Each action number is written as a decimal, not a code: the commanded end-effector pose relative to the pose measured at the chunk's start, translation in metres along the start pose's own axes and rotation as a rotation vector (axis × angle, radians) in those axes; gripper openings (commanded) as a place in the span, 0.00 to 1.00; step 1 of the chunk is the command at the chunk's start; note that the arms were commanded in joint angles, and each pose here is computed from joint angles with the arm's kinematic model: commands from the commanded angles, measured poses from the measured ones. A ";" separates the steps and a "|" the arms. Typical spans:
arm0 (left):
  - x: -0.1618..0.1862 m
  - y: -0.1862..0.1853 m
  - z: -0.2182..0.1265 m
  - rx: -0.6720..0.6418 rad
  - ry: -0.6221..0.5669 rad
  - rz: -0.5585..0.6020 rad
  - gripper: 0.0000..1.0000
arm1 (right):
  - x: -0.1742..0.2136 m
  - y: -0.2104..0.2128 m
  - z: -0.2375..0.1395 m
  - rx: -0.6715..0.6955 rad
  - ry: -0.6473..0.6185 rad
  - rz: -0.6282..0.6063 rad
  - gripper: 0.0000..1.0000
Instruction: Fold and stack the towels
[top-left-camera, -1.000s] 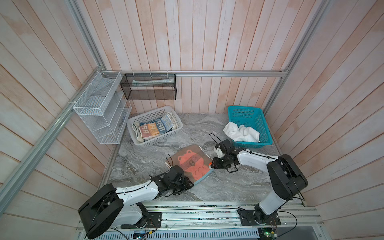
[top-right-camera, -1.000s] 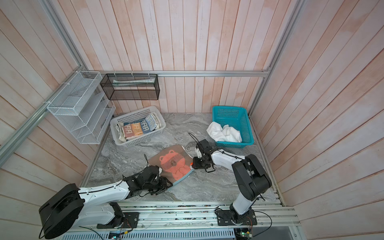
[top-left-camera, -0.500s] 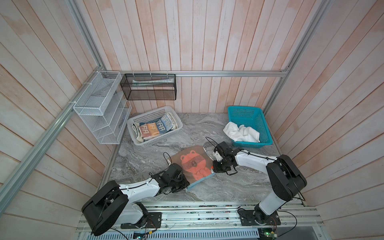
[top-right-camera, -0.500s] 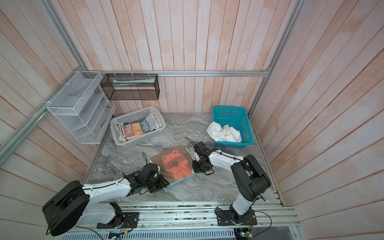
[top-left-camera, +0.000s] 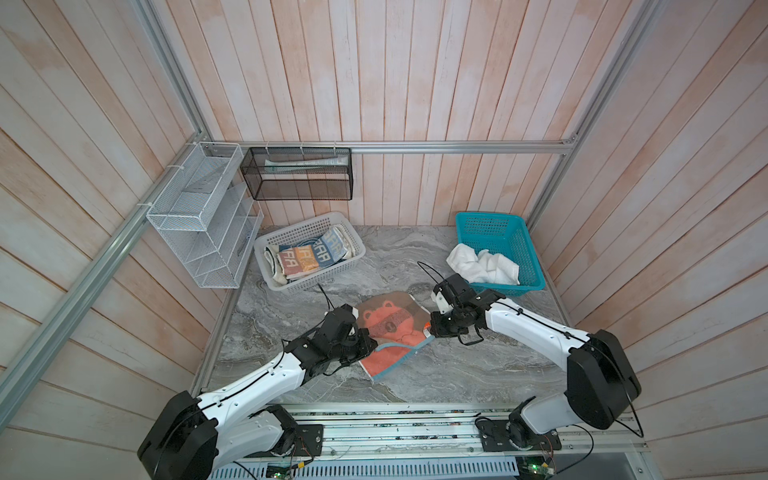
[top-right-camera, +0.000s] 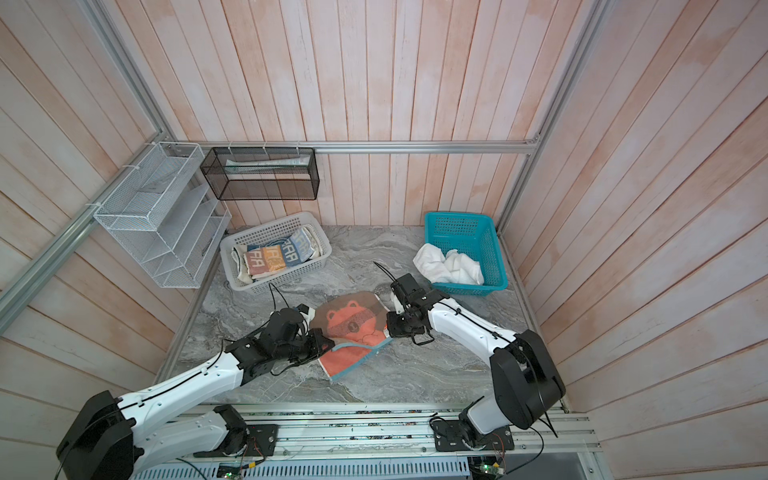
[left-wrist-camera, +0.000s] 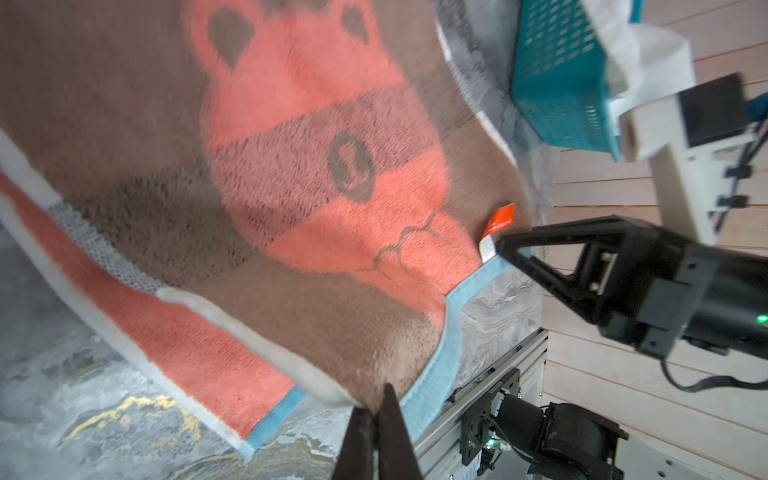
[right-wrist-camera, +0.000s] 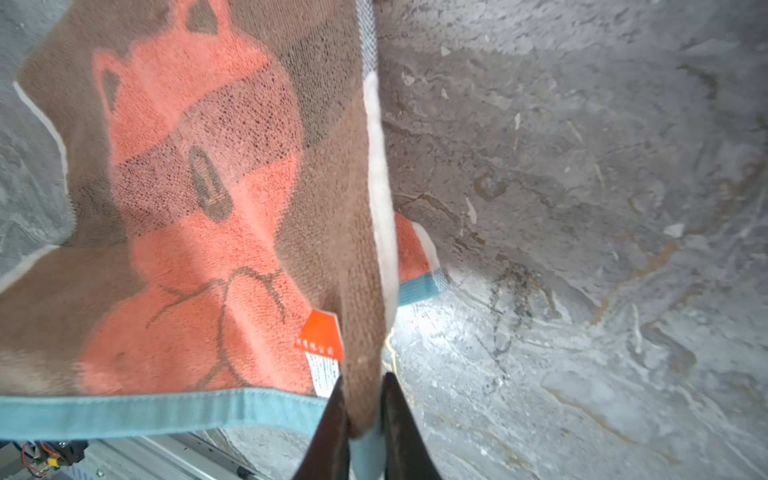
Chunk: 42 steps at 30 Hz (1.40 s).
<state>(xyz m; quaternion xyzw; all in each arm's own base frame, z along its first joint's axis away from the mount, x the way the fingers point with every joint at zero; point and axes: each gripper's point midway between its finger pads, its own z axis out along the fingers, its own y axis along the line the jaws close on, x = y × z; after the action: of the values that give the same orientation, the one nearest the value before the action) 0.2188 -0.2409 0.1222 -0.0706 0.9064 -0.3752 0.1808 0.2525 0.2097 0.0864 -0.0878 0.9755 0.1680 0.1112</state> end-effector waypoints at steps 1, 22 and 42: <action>-0.016 -0.013 -0.014 -0.014 -0.036 0.106 0.00 | 0.007 -0.002 -0.013 0.026 0.010 0.015 0.09; -0.185 -0.097 -0.044 0.151 -0.168 0.296 0.00 | -0.138 0.008 -0.114 0.065 -0.384 0.005 0.00; -0.278 -0.070 0.013 0.165 -0.140 0.272 0.00 | -0.247 -0.030 -0.112 0.205 -0.439 -0.074 0.00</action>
<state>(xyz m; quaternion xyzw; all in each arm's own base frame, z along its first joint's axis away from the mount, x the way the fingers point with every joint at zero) 0.4697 -0.2334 0.2499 0.0421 0.8564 -0.4194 0.2982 0.4725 0.1957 0.2539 -0.0666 0.9263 0.1275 0.3484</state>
